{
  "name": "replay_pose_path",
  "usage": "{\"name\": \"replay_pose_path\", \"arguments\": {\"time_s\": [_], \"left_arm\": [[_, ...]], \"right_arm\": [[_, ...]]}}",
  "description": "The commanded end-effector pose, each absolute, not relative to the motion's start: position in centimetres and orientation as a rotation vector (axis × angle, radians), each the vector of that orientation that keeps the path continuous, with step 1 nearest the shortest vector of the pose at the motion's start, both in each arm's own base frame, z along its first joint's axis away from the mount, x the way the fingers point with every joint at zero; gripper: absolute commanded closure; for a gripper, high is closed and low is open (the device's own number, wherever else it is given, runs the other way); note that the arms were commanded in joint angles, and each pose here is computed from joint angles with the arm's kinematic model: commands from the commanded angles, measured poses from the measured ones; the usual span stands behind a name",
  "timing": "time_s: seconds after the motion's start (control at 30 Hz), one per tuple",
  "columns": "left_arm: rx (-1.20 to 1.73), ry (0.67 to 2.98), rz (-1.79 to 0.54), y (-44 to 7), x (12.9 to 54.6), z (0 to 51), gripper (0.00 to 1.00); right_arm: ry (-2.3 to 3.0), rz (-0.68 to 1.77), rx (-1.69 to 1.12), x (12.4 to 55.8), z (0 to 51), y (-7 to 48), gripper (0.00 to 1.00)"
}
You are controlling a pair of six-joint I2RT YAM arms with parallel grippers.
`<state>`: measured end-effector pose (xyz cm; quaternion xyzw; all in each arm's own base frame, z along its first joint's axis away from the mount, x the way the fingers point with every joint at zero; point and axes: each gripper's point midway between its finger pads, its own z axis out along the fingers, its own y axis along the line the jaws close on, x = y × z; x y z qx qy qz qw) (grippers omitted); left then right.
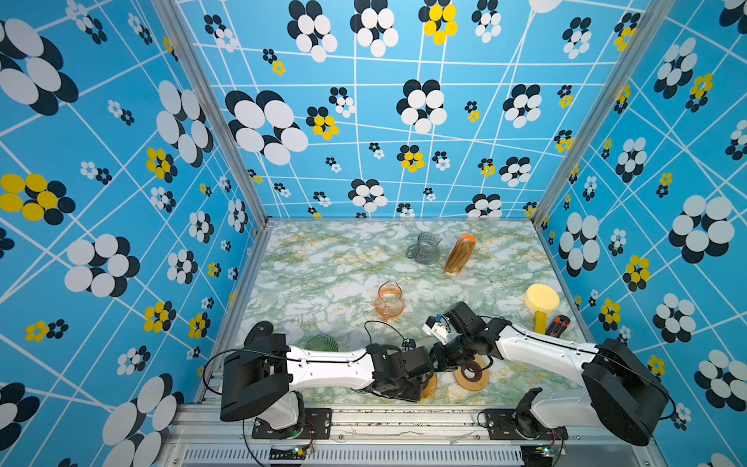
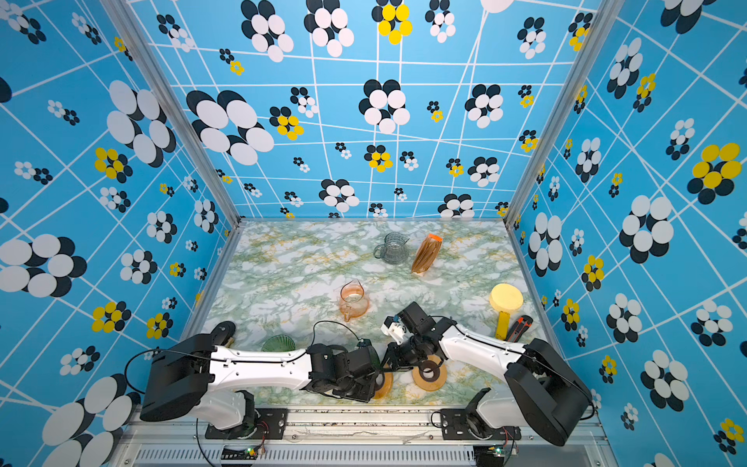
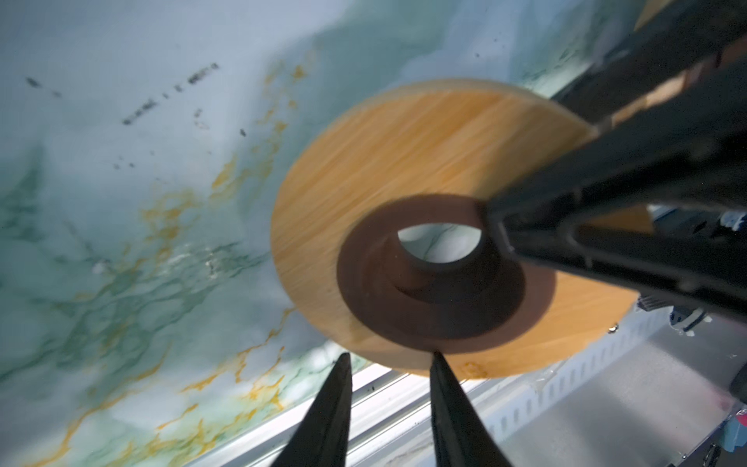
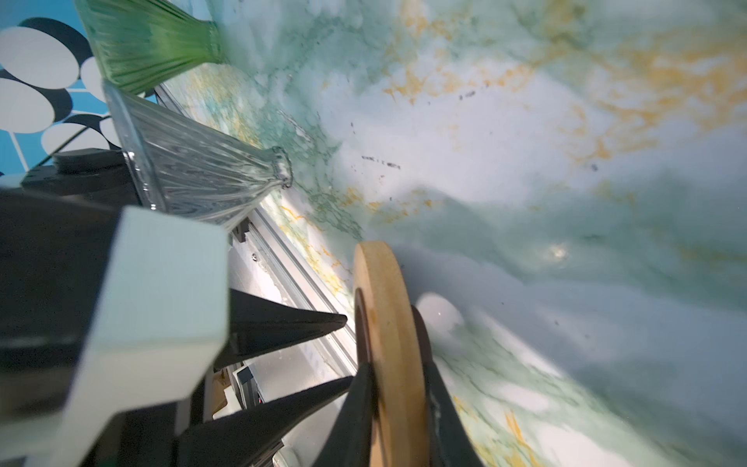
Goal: Place the coffee filter in the dripper
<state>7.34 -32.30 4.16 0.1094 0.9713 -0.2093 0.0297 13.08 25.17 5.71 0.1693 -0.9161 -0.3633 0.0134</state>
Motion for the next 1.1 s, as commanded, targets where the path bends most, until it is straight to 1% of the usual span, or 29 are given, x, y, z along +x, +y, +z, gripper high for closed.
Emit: {"name": "replay_pose_path", "arguments": {"time_s": [0.0,0.1,0.2,0.37,0.53,0.7,0.73,0.77,0.97,1.07], "left_arm": [[0.282,2.920,-0.665,-31.9,9.0,4.7,0.65],[0.257,2.848,-0.771,-32.1,9.9,6.5,0.64],[0.264,2.734,-0.905,-32.5,11.3,9.7,0.62],[0.298,2.582,-1.074,-32.2,13.7,15.4,0.58],[0.308,2.478,-1.196,-31.5,15.9,19.2,0.58],[0.257,2.372,-1.337,-31.0,18.3,21.9,0.58],[0.243,2.350,-1.357,-30.9,18.8,22.4,0.53],[0.234,2.324,-1.380,-30.7,19.4,23.1,0.53],[0.172,2.188,-1.490,-30.2,22.0,26.6,0.50],[0.149,2.122,-1.566,-30.2,23.0,28.4,0.48]], "right_arm": [[-2.952,-1.025,0.500,13.5,5.9,23.9,0.86],[-3.022,-1.030,0.494,14.3,7.3,23.5,0.88],[-3.121,-0.986,0.463,15.4,8.7,22.4,0.89],[-3.229,-1.053,0.353,17.5,11.6,21.1,0.91],[-3.323,-1.142,0.253,19.6,14.7,20.1,0.92],[-3.397,-1.346,0.107,22.3,19.5,19.5,0.92],[-3.407,-1.390,0.075,22.8,20.4,19.4,0.92],[-3.417,-1.447,0.038,23.4,21.7,19.4,0.92],[-3.334,-1.870,-0.135,26.0,28.5,19.8,0.91],[-3.252,-2.061,-0.156,26.7,31.5,20.4,0.91]]}}
